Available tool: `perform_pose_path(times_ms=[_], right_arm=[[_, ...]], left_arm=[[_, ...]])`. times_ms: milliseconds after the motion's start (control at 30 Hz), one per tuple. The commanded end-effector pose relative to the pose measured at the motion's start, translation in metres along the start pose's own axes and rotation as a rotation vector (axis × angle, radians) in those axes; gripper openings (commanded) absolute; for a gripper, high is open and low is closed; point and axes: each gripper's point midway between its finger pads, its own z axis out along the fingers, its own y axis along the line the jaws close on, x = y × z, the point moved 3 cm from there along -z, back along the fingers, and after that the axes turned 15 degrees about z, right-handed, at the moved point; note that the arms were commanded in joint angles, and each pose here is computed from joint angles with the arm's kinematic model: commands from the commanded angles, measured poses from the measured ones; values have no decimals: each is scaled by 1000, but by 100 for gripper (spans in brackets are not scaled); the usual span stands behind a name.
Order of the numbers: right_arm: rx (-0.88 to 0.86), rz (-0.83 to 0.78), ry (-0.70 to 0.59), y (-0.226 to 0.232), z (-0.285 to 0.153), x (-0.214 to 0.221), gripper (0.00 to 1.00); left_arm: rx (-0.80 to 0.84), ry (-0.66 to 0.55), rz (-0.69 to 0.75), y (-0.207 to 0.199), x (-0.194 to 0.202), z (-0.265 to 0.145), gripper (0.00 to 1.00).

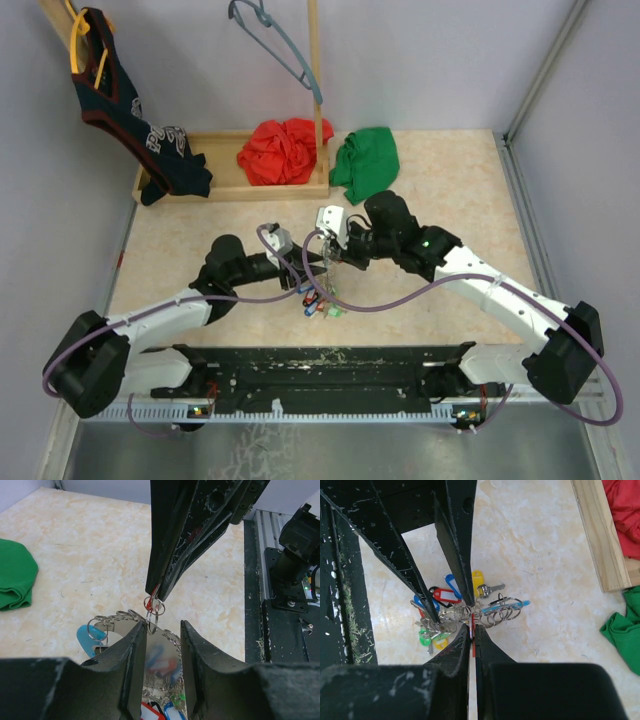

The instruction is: Put the keys on the keyring

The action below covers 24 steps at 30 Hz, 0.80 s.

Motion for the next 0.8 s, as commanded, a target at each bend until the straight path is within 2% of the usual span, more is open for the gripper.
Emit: perform_pose_path(times_ms=[0, 333, 500, 567, 700, 767], right_arm=[[-23, -92, -148, 8, -16, -46, 0], [-40, -108, -160, 13, -20, -48, 0], [-49, -112, -166, 14, -21, -49, 0], [-49, -112, -164, 15, -22, -49, 0], [-17, -110, -155, 12, -24, -45, 0], [23, -99, -145, 8, -27, -41, 0]], left_arm=[[46, -23, 25, 1, -9, 8, 39], [7, 22, 17, 11, -3, 13, 39], [27, 33, 8, 10, 0, 15, 32], [29, 34, 6, 9, 0, 15, 25], [29, 38, 8, 9, 1, 15, 3], [23, 39, 8, 10, 1, 13, 0]])
